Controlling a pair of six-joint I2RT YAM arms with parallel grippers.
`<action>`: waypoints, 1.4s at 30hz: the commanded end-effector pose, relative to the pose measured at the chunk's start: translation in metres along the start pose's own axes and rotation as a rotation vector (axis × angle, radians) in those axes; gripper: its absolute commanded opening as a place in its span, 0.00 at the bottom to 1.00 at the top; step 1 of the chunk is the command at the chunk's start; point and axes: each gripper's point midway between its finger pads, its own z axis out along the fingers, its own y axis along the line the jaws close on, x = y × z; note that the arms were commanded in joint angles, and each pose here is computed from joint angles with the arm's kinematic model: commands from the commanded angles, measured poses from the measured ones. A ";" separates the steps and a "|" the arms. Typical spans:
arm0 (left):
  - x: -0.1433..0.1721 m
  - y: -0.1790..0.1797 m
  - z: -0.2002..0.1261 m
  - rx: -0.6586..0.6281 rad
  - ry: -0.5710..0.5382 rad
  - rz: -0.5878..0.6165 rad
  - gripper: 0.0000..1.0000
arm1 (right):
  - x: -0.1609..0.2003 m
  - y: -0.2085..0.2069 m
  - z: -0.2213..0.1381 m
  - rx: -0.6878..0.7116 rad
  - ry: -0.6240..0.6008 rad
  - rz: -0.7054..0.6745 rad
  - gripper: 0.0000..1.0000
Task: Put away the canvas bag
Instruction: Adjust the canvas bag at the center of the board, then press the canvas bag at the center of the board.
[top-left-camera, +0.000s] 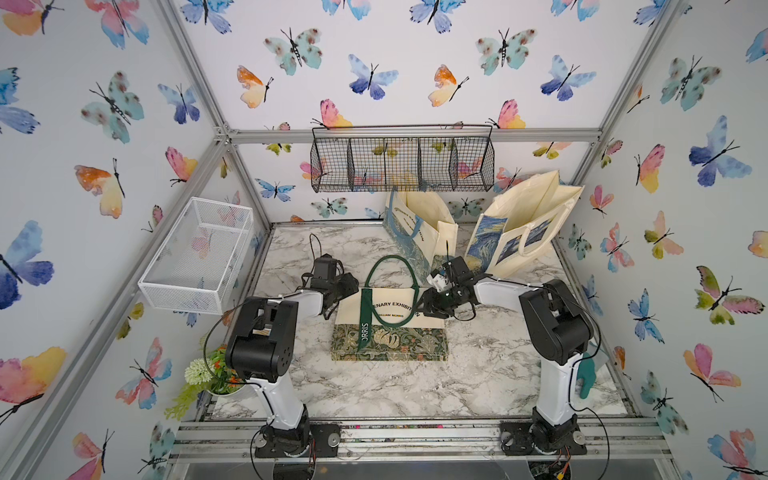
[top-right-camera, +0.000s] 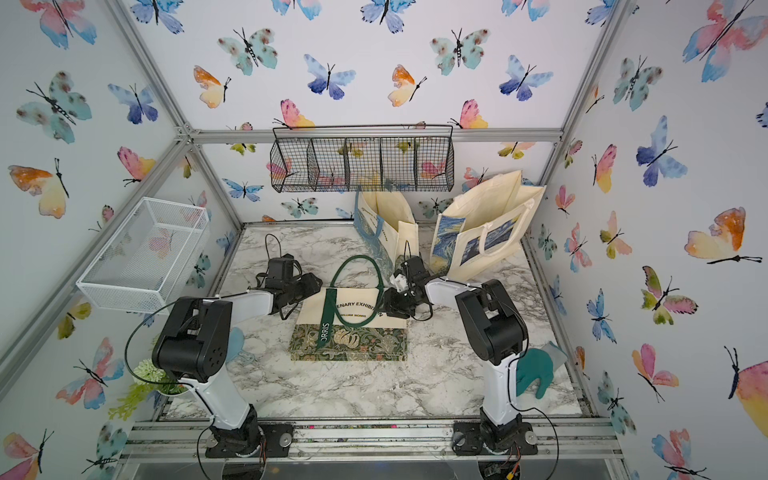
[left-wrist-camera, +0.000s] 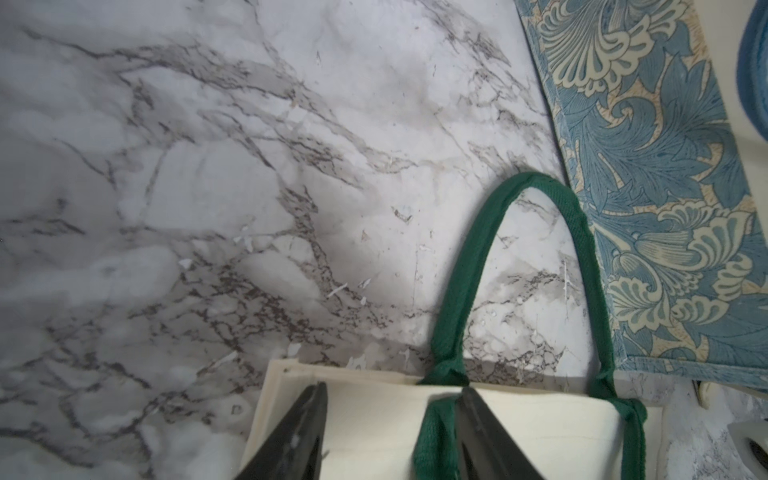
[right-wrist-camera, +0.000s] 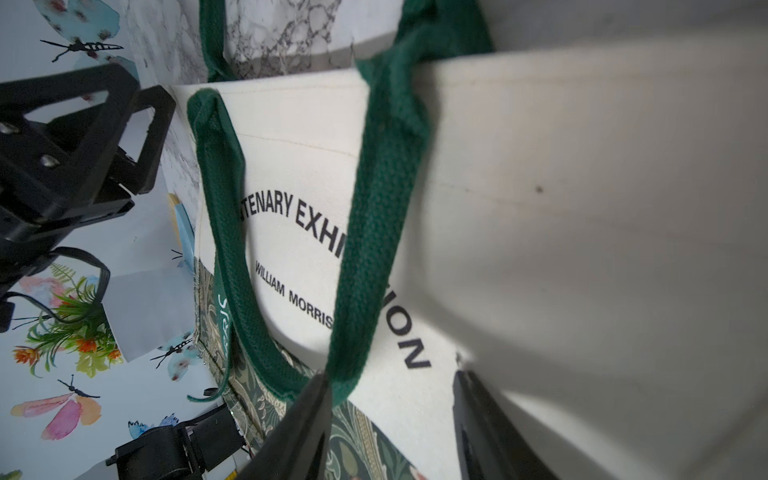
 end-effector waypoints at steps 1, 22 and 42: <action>0.013 0.011 0.011 -0.013 0.059 -0.028 0.54 | 0.019 -0.015 0.002 0.049 0.050 0.050 0.52; 0.067 -0.057 -0.111 0.346 0.134 0.031 0.52 | 0.030 0.053 -0.015 -0.139 0.134 -0.117 0.47; 0.179 -0.021 -0.108 0.387 0.439 -0.273 0.31 | 0.140 0.037 0.044 -0.322 0.436 -0.118 0.40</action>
